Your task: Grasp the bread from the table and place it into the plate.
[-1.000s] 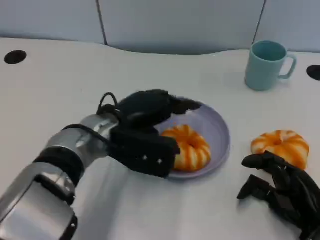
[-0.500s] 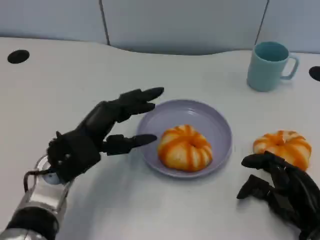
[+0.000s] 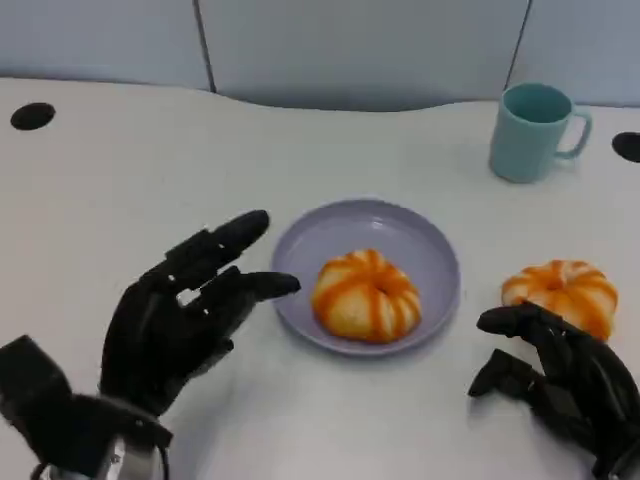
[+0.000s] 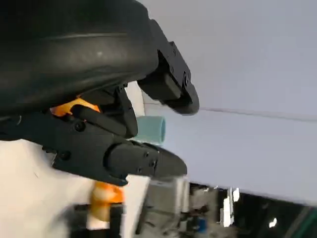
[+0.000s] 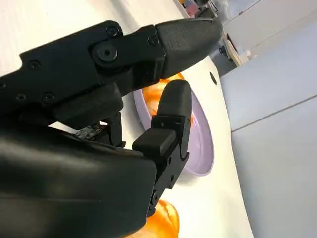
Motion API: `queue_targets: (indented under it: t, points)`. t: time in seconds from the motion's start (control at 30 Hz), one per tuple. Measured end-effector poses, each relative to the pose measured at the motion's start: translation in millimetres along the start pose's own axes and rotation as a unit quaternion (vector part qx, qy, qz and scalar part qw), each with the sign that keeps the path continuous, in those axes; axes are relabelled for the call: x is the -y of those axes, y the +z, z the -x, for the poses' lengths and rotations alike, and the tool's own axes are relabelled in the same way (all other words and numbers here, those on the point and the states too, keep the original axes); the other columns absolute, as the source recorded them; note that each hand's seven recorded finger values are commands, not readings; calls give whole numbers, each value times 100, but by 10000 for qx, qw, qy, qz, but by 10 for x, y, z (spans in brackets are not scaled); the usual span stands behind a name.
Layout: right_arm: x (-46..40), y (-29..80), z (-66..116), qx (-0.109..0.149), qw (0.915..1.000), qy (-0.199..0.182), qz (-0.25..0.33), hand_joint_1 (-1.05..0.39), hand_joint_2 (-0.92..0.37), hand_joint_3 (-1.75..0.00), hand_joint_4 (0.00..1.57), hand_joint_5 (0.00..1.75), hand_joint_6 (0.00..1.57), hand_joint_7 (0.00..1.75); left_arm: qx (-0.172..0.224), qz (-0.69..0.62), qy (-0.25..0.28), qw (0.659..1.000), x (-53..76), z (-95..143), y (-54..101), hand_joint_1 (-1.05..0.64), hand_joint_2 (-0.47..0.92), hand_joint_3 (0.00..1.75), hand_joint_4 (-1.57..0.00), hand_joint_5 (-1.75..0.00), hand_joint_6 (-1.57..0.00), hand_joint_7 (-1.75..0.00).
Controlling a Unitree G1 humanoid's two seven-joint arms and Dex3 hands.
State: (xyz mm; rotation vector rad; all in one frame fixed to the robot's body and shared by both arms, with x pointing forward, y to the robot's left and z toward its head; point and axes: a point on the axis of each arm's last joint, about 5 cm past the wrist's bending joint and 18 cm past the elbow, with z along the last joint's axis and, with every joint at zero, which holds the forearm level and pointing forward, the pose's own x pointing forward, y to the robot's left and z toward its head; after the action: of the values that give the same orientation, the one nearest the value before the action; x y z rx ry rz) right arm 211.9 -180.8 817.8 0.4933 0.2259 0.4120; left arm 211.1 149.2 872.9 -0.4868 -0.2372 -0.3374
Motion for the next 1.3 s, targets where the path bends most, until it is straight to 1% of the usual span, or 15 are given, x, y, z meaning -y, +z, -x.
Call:
queue_targets:
  t: [0.07, 0.13, 0.2, 0.3, 0.33, 0.37, 0.4, 0.5, 0.6, 0.67, 0.9, 0.93, 1.1, 1.3]
  points:
    - [2, 4, 0, -4, 10000, -3, 2, -47, -92, -14, 65, 145, 67, 104, -262, 350, 373, 9983, 41, 122, 1, -44, 92, 23, -59, -126, -88, -24]
    - [1, 6, 0, -7, 10000, -5, 5, -47, -92, -14, 66, 145, 67, 104, -428, 498, 646, 9957, 35, 215, 9, -41, 92, 24, -57, -134, -89, -25]
    - [0, 3, 1, -17, 10000, -5, 8, -47, -92, -15, 66, 145, 67, 104, -504, 613, 808, 9936, 16, 264, 27, -40, 92, 24, -57, -136, -89, -26]
    - [-2, -3, 6, -25, 10000, -8, 7, -47, -92, -14, 65, 144, 67, 104, -561, 725, 903, 9917, 9, 293, 45, -38, 92, 27, -61, -139, -88, -28]
    - [-2, -5, 12, -22, 10000, -17, 9, -46, -92, -15, 65, 144, 67, 103, -602, 778, 932, 9908, 10, 309, 42, -38, 92, 26, -62, -144, -78, -57]
    - [-2, -5, 19, -15, 10000, -30, 15, -46, -92, -15, 65, 143, 67, 103, -649, 869, 1001, 9890, 8, 337, 34, -37, 92, 25, -62, -148, -68, -81]
    - [-1, -7, 33, -5, 10000, -50, 24, -46, -92, -17, 65, 143, 67, 103, -707, 966, 1104, 9867, 4, 362, 21, -36, 92, 26, -61, -152, -60, -102]
    - [-3, -9, 62, 13, 9999, -88, 57, -45, -92, -18, 64, 143, 66, 103, -808, 1123, 1419, 9802, -5, 409, 9, -34, 92, 28, -60, -158, -55, -119]
    - [-1, -10, 81, 18, 9999, -104, 76, -45, -92, -19, 64, 143, 66, 103, -809, 1182, 1500, 9783, -8, 427, 11, -34, 92, 29, -59, -160, -54, -123]
    - [0, -11, 89, 18, 9999, -106, 80, -45, -92, -19, 64, 144, 66, 104, -801, 1206, 1524, 9777, -8, 430, 12, -33, 90, 28, -58, -159, -55, -123]
    - [22, 3, 102, -9, 9999, -124, 90, -45, -92, -19, 63, 145, 65, 106, -869, 1256, 1612, 9750, -25, 451, -17, -33, 90, 26, -58, -158, -56, -121]
    - [22, 3, 102, -9, 9999, -123, 90, -46, -92, -18, 63, 145, 64, 106, -868, 1258, 1613, 9750, -24, 451, -17, -34, 89, 26, -61, -159, -59, -122]
    - [64, 1, 103, -9, 9999, -15, 106, -44, -92, -19, 62, 146, 63, 104, -1048, 1342, 1729, 9701, -84, 421, -126, -34, 88, 27, -64, -158, -61, -124]
    - [91, 0, 97, 43, 9999, 19, 137, -46, -92, -19, 62, 146, 64, 104, -981, 1347, 1716, 9710, -119, 398, -139, -36, 87, 27, -62, -162, -60, -125]
